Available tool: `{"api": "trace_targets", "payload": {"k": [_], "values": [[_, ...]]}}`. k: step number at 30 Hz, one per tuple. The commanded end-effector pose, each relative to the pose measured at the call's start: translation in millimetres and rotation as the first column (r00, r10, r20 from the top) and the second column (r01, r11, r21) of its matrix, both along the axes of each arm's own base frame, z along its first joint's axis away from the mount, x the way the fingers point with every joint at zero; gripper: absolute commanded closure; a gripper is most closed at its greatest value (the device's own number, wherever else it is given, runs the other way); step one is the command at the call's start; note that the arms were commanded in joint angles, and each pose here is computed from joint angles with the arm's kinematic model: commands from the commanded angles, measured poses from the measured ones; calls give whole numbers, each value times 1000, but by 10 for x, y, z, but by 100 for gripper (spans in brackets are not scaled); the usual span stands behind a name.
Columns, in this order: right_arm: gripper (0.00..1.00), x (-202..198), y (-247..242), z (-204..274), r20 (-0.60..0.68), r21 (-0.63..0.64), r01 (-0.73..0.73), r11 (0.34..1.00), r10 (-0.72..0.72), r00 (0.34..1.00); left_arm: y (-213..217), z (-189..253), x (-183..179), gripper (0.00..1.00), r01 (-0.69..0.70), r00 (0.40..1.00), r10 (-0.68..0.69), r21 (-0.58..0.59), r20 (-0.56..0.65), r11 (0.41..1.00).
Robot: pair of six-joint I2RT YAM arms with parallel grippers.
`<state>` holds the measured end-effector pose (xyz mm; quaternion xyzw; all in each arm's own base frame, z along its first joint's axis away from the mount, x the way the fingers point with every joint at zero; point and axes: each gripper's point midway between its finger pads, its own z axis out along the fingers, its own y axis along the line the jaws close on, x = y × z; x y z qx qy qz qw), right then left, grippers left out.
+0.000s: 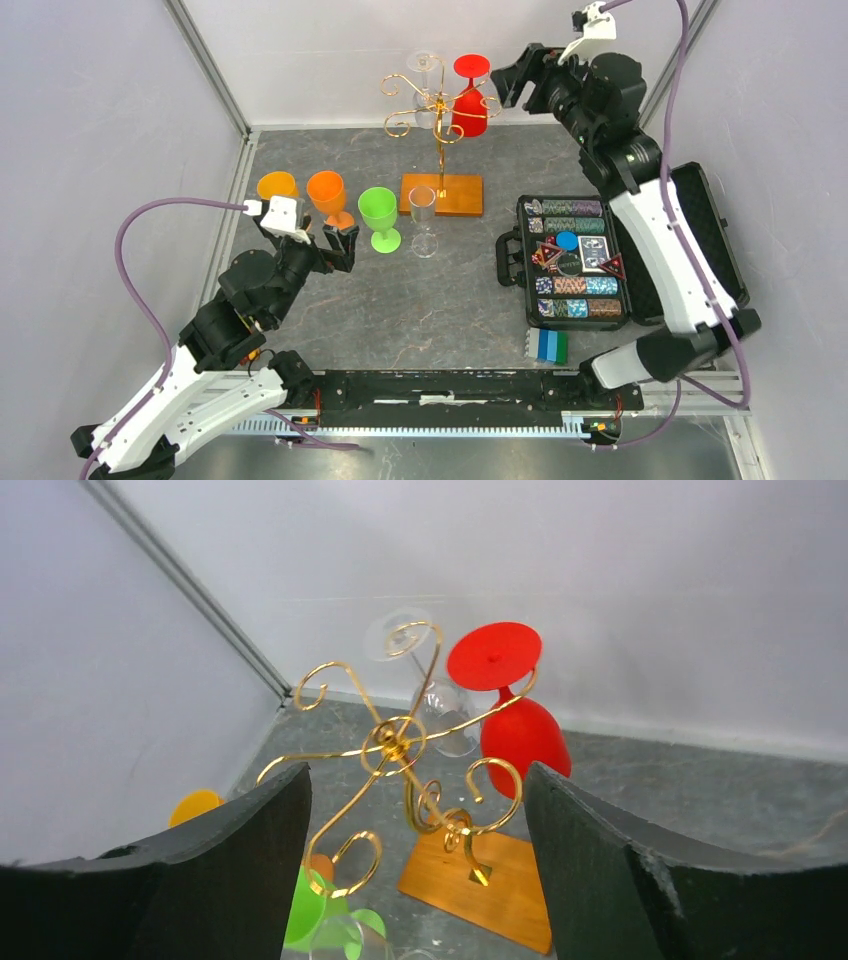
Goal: Take the wine glass off the wine glass rack
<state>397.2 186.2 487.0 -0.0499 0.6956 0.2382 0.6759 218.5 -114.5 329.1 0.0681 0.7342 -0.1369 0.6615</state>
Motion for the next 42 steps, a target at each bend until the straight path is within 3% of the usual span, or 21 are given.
{"api": "trace_targets", "payload": {"k": [1,8,11,15,21,42], "values": [[22,496,-96,-187,-104,270,9,963,20,994,-52,166,5,0,20,998,-17,-64,55,998],[45,1072,-120,-370,-145,544,-26,839,125,981,-54,125,20,0,17,999,-14,-49,52,999],[52,1284,1,-436,-165,583,-48,811,176,971,-61,114,29,0,17,999,-14,-44,52,999],[55,1453,75,-464,-169,636,-56,769,210,963,-70,100,35,0,18,999,-16,-42,51,999],[64,1576,105,-467,-160,658,-59,750,215,963,-86,77,35,0,25,998,-23,-43,51,999],[65,1732,152,-794,-235,595,73,800,87,968,-90,61,32,0,28,998,-26,-39,50,999]]}}
